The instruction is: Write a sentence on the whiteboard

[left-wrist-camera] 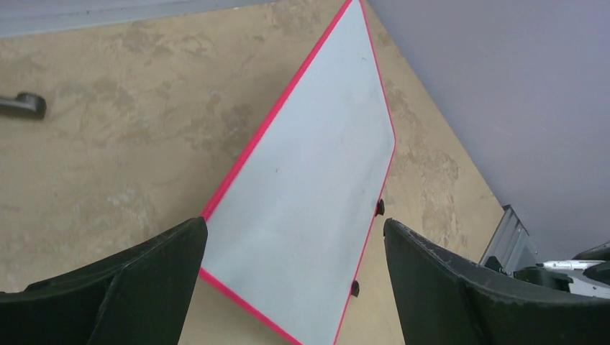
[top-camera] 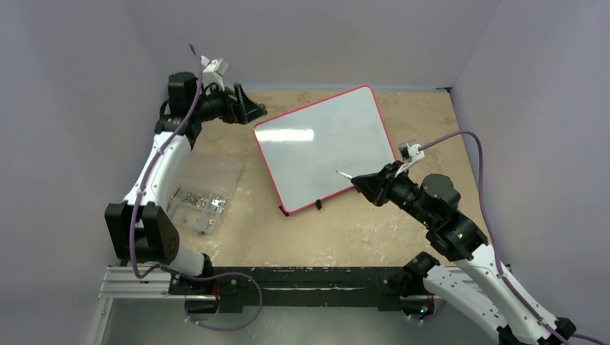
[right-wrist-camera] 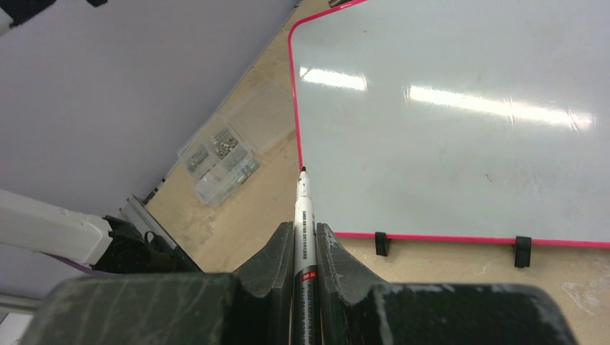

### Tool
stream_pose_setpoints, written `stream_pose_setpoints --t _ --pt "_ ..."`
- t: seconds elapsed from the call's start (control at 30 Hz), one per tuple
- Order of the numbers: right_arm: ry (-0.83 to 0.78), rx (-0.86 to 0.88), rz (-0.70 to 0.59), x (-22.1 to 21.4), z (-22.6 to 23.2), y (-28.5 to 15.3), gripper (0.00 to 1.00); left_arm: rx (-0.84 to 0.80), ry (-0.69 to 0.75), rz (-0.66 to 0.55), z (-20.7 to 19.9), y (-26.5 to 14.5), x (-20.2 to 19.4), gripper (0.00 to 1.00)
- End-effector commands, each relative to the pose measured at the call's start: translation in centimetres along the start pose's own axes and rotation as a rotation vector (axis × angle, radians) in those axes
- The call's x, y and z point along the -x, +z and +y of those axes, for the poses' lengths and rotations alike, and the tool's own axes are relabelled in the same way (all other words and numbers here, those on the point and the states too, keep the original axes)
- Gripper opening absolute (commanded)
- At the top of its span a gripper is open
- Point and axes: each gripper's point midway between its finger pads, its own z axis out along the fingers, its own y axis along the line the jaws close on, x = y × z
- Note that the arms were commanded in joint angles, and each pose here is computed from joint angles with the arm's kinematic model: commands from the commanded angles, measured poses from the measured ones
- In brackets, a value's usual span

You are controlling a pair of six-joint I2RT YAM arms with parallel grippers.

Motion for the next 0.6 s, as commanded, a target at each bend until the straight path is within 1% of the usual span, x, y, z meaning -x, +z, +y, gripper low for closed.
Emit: stream_pose_setpoints --t 0.0,0.17,0.27,0.57 --pt "-0.041 -0.003 -0.053 2.1 0.4 0.1 0.00 -0.073 -0.025 0.191 1.0 1.8 -1.1 0.91" --pt "-0.046 -0.015 -0.045 2.2 0.2 0.6 0.00 -0.148 -0.058 0.279 2.6 4.7 -0.6 0.82" --pt "-0.046 -0.022 -0.039 2.1 0.1 0.9 0.00 -0.171 -0.054 0.311 3.2 5.9 -0.3 0.77" --pt "-0.044 -0.044 -0.023 1.9 -0.4 2.0 0.00 -0.250 -0.087 0.343 3.4 8.2 -0.9 0.69"
